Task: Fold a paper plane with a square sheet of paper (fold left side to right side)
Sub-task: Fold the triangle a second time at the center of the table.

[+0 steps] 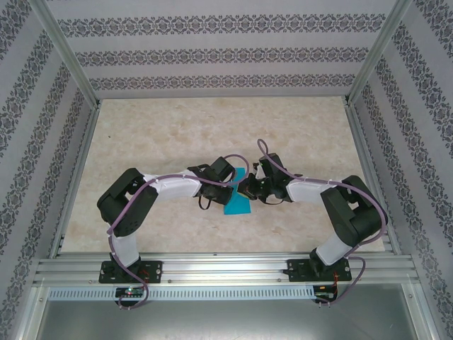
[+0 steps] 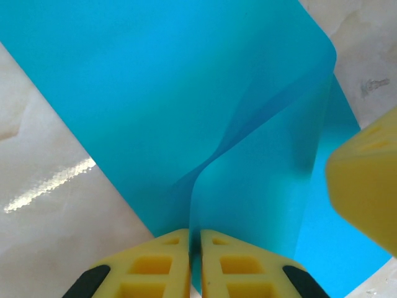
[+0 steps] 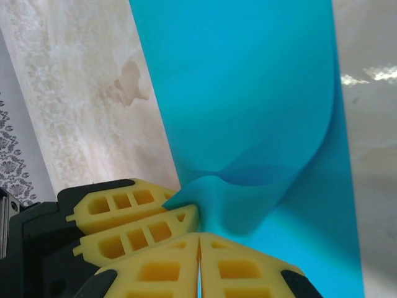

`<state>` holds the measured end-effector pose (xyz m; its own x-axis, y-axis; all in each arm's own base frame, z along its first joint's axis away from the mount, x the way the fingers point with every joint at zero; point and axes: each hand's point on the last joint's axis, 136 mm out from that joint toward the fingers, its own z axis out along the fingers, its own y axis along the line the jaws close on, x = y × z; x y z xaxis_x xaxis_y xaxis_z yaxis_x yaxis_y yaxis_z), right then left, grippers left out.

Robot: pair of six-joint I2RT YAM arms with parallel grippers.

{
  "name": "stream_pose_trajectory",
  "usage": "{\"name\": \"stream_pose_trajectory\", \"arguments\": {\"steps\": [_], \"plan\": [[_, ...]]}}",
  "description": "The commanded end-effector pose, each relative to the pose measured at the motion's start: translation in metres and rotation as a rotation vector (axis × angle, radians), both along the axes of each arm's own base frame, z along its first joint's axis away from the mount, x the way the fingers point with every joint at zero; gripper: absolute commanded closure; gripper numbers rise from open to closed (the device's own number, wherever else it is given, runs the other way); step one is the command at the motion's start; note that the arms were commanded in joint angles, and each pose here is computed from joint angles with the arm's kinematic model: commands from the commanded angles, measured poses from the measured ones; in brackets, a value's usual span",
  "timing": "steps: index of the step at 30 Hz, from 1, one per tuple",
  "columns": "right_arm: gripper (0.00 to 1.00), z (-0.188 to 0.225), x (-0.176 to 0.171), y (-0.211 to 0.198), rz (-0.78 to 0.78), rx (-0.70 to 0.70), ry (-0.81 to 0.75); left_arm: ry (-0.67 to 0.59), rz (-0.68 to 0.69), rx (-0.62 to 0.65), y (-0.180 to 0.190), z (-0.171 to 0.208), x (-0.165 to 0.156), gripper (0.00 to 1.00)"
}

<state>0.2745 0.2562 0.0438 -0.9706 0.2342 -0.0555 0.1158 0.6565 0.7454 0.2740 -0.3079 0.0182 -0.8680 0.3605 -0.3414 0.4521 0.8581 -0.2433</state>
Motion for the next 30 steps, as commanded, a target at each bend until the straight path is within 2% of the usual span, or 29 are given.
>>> {"name": "stream_pose_trajectory", "arguments": {"steps": [1,30], "plan": [[0.90,0.006,0.010,0.010,0.009,0.019,-0.030,0.036,0.010,0.005,0.004,-0.014,-0.001,0.87],[0.90,-0.026,0.001,-0.005,0.039,-0.114,0.014,0.035,0.011,0.013,0.005,-0.015,-0.001,0.87]]}}
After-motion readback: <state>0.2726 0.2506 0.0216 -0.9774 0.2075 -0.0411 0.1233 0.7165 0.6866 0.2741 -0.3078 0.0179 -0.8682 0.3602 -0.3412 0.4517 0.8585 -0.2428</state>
